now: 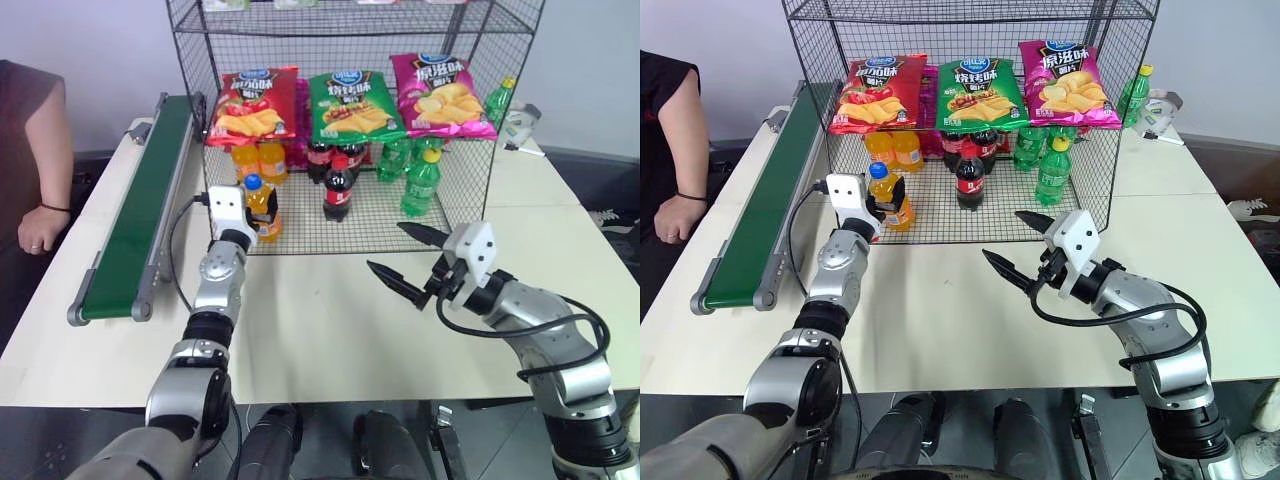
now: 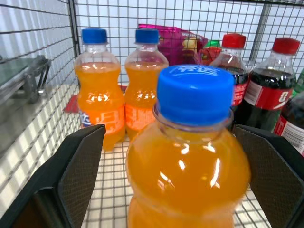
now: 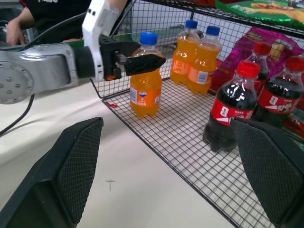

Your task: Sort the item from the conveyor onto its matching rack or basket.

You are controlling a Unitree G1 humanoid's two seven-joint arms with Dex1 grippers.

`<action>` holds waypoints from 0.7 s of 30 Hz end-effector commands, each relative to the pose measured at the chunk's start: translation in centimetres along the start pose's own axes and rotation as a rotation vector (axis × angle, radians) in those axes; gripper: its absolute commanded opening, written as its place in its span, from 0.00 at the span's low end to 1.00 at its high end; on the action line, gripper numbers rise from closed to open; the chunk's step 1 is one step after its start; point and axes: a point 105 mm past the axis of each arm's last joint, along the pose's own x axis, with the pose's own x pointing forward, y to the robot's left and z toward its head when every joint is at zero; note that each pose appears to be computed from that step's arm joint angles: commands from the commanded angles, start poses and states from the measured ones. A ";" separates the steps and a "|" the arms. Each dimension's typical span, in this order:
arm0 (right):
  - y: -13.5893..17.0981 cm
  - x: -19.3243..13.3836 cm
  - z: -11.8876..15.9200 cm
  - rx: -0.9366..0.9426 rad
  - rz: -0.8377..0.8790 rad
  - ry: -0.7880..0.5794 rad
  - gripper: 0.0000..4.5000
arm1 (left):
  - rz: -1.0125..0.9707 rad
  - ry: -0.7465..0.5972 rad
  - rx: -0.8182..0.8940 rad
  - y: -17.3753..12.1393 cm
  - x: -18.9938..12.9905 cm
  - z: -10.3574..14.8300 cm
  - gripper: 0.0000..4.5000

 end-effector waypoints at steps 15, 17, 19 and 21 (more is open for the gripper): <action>-0.4 -0.4 2.0 -0.061 0.014 -0.036 1.00 | -0.397 0.169 0.062 1.7 -6.8 5.4 1.00; -0.6 -0.7 2.0 -0.066 0.009 -0.028 1.00 | -0.433 0.205 0.061 2.4 -7.8 6.2 1.00; -0.7 -0.9 2.0 -0.067 0.007 -0.022 1.00 | -0.444 0.224 0.062 2.7 -8.3 6.6 1.00; -0.9 -1.5 1.9 -0.065 0.003 -0.009 1.00 | -0.461 0.250 0.097 3.5 -9.3 6.9 1.00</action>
